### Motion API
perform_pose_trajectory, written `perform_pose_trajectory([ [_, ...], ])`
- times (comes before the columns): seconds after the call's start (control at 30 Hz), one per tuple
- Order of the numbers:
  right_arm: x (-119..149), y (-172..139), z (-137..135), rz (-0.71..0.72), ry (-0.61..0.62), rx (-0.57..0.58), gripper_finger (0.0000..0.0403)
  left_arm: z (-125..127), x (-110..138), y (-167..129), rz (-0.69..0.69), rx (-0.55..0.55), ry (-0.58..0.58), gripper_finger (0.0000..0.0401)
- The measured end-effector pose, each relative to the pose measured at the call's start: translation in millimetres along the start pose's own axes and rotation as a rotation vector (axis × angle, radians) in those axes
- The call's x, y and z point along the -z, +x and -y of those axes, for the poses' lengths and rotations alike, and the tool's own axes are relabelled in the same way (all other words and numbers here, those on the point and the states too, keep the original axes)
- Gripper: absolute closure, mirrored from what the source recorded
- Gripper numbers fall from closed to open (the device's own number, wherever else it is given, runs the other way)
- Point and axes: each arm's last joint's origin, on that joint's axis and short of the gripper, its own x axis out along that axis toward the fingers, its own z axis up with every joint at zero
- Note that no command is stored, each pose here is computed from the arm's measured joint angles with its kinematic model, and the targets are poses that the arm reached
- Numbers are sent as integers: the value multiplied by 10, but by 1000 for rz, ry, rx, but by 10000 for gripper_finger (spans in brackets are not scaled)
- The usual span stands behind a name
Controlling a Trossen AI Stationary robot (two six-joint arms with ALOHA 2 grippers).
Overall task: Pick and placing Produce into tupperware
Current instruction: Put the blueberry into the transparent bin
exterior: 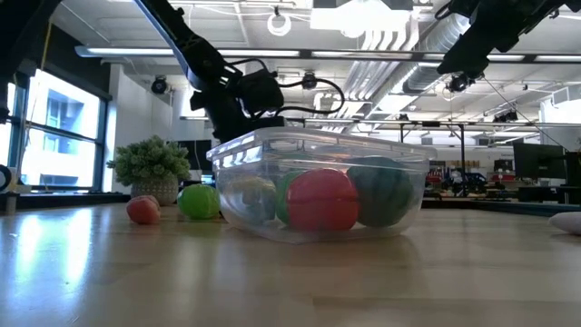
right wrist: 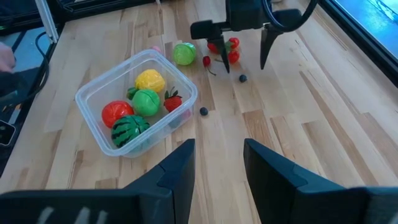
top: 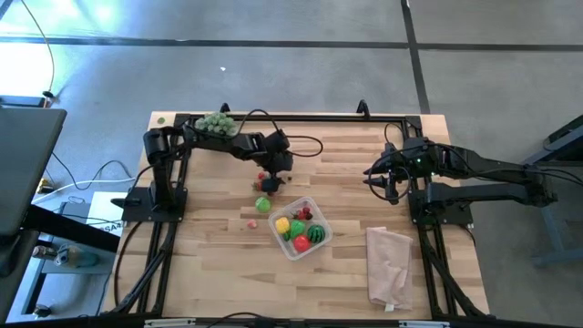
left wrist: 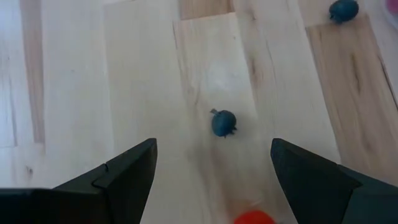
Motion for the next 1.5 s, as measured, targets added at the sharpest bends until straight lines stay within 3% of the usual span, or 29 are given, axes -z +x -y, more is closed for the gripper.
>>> perform_pose_trajectory([
  [0.2, 0, 0, 0, 0, 0, 0, 274, 69, -66, 20, 24, -2, 20, 104],
  [0.5, 0, 0, 0, 0, 0, 0, 274, 152, -119, 41, 34, -1, 43, 177],
  [0.73, 0, 0, -1, 0, 0, 0, 274, 135, -122, 40, 27, -39, 0, 208],
  [1.5, 0, -1, 0, 0, 0, 0, 274, 98, -93, 211, -11, -34, -64, 210],
])
